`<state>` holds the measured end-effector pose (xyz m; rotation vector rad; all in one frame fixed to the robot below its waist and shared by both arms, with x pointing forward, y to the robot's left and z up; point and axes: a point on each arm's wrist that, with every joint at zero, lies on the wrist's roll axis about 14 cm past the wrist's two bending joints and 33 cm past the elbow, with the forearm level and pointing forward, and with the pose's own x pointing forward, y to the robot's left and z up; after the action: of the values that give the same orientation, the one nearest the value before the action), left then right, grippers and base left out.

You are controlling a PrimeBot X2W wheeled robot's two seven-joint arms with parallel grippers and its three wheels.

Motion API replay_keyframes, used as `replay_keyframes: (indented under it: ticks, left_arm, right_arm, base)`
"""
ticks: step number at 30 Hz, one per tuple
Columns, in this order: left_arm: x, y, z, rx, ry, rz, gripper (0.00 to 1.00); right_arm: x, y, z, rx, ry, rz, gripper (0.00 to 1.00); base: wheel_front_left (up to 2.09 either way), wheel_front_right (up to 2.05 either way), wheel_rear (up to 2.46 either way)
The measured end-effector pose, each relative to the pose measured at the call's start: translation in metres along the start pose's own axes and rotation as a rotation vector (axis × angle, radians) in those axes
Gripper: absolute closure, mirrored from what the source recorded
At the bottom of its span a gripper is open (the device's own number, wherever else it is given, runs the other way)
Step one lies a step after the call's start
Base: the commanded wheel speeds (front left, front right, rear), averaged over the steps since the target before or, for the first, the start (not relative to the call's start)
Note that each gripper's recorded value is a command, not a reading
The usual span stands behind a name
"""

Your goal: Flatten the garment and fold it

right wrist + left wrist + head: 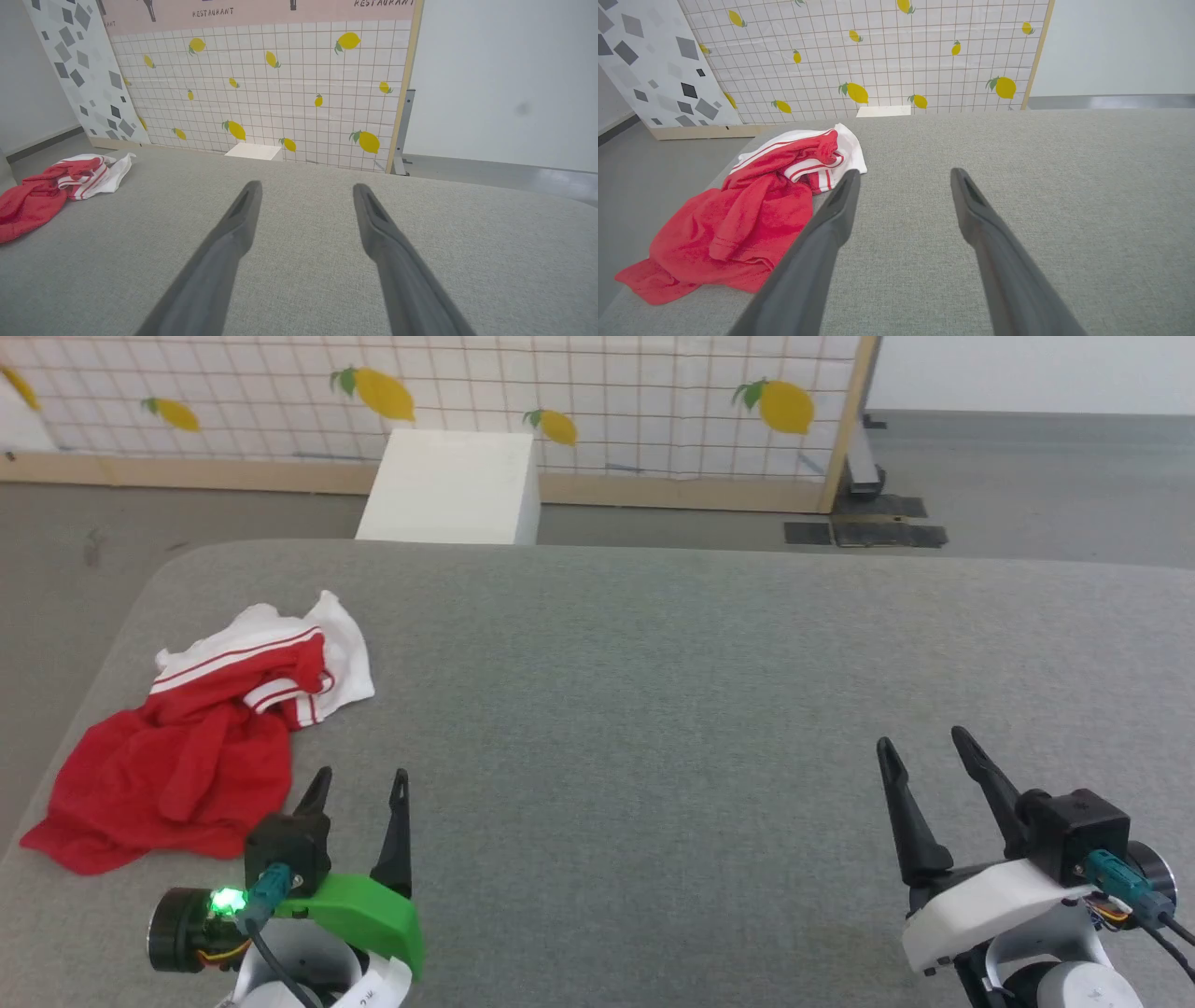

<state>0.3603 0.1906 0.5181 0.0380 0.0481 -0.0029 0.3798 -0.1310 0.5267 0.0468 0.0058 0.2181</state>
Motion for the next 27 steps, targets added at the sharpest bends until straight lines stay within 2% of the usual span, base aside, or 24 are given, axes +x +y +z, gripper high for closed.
replay_keyframes:
  ticks: [9,27]
  left_arm:
    - [-0.013,0.032,-0.001,0.015,0.000,0.098,0.00]
    - [-0.068,0.099,-0.007,0.044,0.016,0.326,0.00]
  right_arm:
    - [0.017,0.035,0.001,0.022,-0.003,0.112,0.00]
    - [0.039,0.121,-0.006,0.065,0.024,0.371,0.00]
  base:
    - [0.00,0.00,0.00]
    - [0.00,0.00,0.00]
